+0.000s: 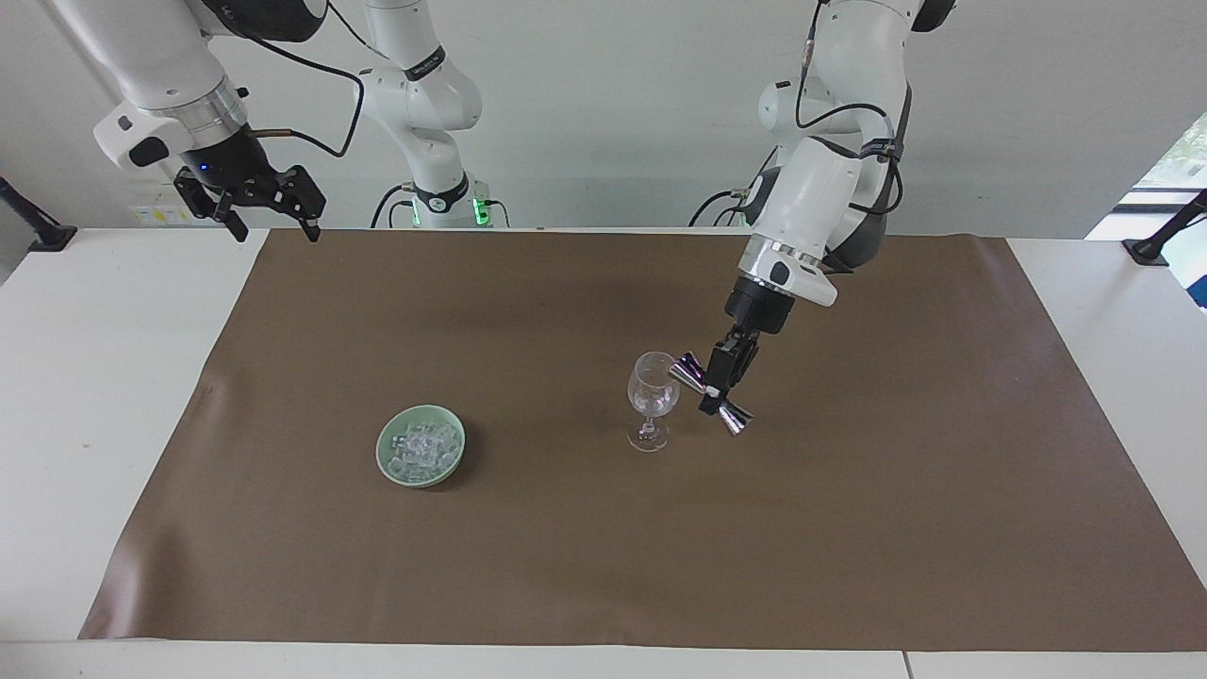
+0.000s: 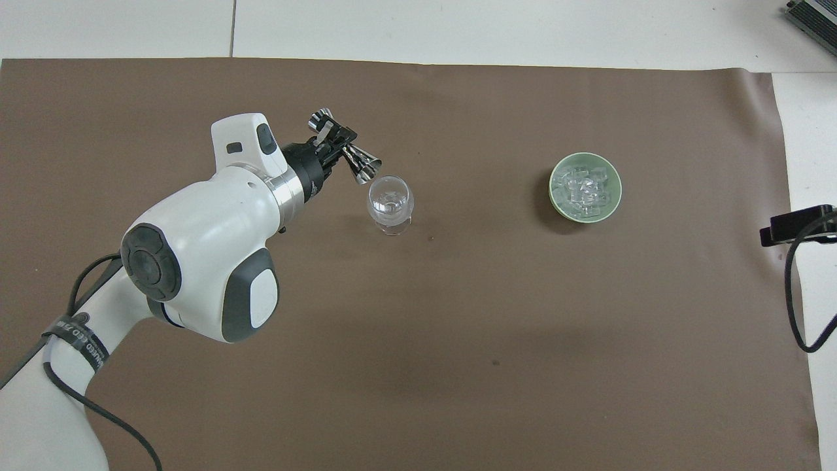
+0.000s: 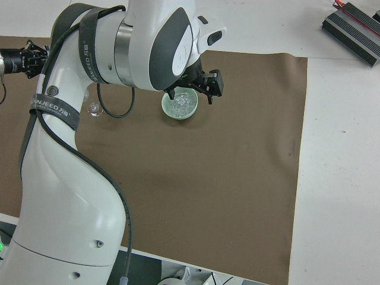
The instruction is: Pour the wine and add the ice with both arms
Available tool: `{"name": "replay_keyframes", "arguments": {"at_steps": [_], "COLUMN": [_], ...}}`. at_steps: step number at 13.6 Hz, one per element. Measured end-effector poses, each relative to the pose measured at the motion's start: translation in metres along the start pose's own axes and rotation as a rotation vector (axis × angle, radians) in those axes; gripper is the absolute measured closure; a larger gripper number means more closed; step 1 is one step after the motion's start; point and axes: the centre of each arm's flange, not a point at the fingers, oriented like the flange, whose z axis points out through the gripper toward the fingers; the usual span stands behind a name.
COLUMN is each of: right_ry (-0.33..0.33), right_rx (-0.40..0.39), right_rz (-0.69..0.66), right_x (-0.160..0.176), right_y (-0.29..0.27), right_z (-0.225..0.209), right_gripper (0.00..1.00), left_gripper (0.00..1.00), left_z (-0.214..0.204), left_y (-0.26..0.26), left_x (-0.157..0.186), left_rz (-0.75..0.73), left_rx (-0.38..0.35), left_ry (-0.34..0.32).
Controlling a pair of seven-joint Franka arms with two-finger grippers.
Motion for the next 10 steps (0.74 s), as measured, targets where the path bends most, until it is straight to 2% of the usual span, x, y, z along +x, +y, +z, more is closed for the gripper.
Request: {"name": "replay_keyframes", "arguments": {"at_steps": [10], "right_ry": [0.0], "right_rx": [0.0], "right_rz": [0.015], "right_x": [-0.0007], "right_y": [0.008], "right_z": [-0.0001], "right_gripper": [0.0], "left_gripper": [0.78], "left_z": [0.0], "left_y": [0.0], "left_x": [-0.0001], "left_rz": [0.0], "left_rx": [0.001], "left_ry": [0.0]}}
